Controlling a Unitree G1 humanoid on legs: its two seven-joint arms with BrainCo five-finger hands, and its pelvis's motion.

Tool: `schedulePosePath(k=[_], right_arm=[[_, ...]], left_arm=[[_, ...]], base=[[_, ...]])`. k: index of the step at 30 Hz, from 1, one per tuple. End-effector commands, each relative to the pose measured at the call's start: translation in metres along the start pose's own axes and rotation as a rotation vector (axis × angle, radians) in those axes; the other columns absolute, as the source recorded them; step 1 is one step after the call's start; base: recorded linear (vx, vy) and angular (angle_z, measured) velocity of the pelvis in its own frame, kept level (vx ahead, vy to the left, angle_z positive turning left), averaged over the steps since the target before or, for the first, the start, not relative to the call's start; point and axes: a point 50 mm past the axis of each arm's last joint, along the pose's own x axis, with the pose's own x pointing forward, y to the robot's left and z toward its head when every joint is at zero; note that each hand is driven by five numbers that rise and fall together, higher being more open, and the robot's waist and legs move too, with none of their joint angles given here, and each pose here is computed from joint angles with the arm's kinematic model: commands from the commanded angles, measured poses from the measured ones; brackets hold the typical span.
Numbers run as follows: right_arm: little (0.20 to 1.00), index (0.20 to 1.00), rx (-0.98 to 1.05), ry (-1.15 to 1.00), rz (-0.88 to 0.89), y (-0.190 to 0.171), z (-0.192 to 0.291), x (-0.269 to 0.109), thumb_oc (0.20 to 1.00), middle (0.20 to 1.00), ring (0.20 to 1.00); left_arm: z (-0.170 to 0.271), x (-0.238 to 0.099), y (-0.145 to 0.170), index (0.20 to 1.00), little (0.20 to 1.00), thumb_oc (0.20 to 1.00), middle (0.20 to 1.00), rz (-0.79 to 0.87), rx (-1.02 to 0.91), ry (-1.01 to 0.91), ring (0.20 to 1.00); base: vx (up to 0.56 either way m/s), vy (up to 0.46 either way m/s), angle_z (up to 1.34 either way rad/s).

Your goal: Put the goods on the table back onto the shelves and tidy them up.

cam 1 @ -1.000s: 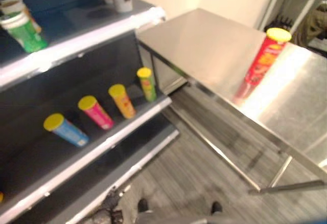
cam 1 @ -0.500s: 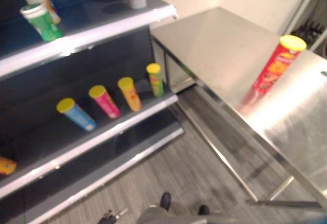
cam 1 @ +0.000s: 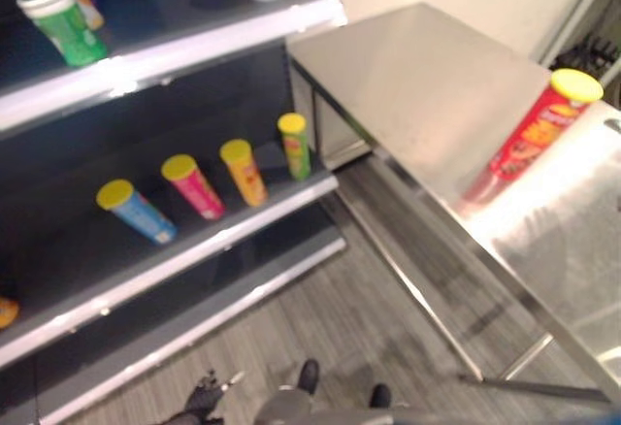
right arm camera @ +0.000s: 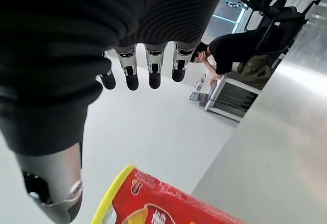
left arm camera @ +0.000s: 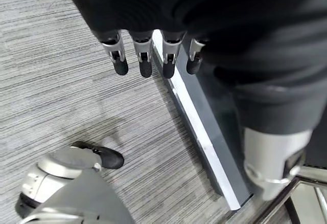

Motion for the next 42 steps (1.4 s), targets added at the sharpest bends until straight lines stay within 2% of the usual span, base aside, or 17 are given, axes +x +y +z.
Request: schedulePosePath(k=[1,14,25,26,27,28,37,42], right_arm=[[1.000,1.000,-0.025,-0.093,0.080,0.010,0.028,0.016,1.000,1.000,1.000],[1.000,1.000,-0.096,-0.071,0.097,0.021,0.035,0.036,1.000,1.000,1.000],[1.000,1.000,-0.153,-0.023,0.068,0.014,0.031,0.043,1.000,1.000,1.000],[0.586,0.586,-0.184,-0.004,0.060,0.011,0.029,0.045,0.586,0.586,0.586],[0.241,0.241,-0.184,-0.005,0.061,0.011,0.030,0.045,0.241,0.241,0.241],[0.200,0.200,-0.194,-0.006,0.062,0.011,0.031,0.047,0.200,0.200,0.200],[0.200,0.200,-0.203,-0.060,0.086,0.014,0.043,0.046,0.200,0.200,0.200],[0.200,0.200,-0.105,-0.227,0.082,0.020,0.071,0.036,0.200,0.200,0.200]], left_arm=[[0.009,0.001,0.012,1.000,1.000,1.000,1.000,0.020,0.019,-0.031,1.000],[0.008,0.001,0.011,1.000,1.000,1.000,1.000,0.032,0.004,-0.027,1.000],[0.012,0.003,0.010,1.000,1.000,1.000,1.000,0.036,0.005,-0.033,1.000],[0.012,0.003,0.011,1.000,1.000,1.000,1.000,0.040,0.006,-0.030,1.000],[0.012,0.003,0.011,1.000,1.000,1.000,1.000,0.040,0.005,-0.030,1.000],[0.013,0.004,0.010,1.000,1.000,1.000,1.000,0.042,0.006,-0.032,1.000],[0.015,0.004,0.009,1.000,1.000,1.000,1.000,0.043,-0.010,-0.042,1.000],[0.020,0.005,0.011,1.000,1.000,1.000,1.000,0.060,-0.032,-0.056,1.000]], base=[[0.04,-0.011,0.00],[0.00,-0.006,0.03],[0.01,-0.019,0.09],[0.00,0.000,0.00],[0.00,0.000,0.00],[0.00,0.000,0.00],[0.00,0.000,0.00],[-0.01,-0.043,-0.01]])
